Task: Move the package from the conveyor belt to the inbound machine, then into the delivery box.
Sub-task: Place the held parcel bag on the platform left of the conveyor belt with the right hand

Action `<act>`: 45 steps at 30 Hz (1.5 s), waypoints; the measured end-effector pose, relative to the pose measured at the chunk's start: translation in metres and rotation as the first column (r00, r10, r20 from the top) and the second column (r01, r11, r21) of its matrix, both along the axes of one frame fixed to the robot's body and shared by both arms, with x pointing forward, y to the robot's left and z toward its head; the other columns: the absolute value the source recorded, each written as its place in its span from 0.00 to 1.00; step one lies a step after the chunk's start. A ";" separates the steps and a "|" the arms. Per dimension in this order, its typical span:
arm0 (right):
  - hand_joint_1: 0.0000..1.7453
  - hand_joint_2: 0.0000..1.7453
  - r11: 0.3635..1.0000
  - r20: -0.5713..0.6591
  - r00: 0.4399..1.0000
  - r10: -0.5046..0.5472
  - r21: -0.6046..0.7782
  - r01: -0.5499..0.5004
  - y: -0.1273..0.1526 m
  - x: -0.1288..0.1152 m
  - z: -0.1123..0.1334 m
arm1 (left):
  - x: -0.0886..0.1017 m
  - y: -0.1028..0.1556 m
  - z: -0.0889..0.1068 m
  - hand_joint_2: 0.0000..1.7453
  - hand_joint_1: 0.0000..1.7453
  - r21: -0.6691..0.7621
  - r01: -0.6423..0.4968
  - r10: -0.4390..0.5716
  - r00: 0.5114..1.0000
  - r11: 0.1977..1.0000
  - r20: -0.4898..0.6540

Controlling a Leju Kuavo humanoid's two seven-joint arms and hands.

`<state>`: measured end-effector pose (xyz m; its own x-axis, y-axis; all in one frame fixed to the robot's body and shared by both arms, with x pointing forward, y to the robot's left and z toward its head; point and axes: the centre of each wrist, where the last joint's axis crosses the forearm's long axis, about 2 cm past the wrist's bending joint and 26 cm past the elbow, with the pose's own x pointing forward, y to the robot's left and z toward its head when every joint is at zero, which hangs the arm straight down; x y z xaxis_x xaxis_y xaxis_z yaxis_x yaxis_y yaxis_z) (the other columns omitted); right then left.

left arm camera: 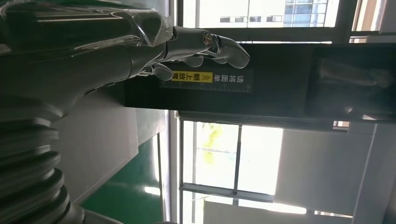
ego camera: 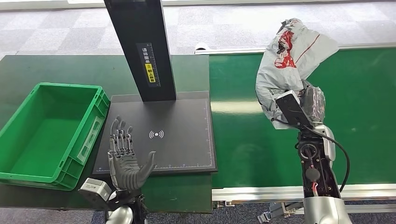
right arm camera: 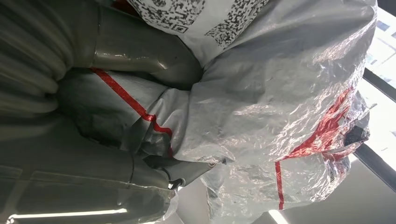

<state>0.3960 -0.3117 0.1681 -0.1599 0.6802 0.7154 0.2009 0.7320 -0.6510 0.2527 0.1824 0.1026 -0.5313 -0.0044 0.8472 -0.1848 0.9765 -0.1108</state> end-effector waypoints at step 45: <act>0.00 1.00 0.743 -0.106 0.736 0.668 0.047 -0.668 0.152 -0.049 -0.053 | 0.028 0.022 0.022 1.00 0.00 0.097 -0.046 0.038 0.995 0.994 0.088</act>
<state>0.3469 -0.1596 0.1150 -0.4931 0.4242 0.7596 -0.4125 0.6547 -0.6334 0.2811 0.2048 0.1242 -0.5995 -0.1100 0.7928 -0.2201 0.9750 -0.0311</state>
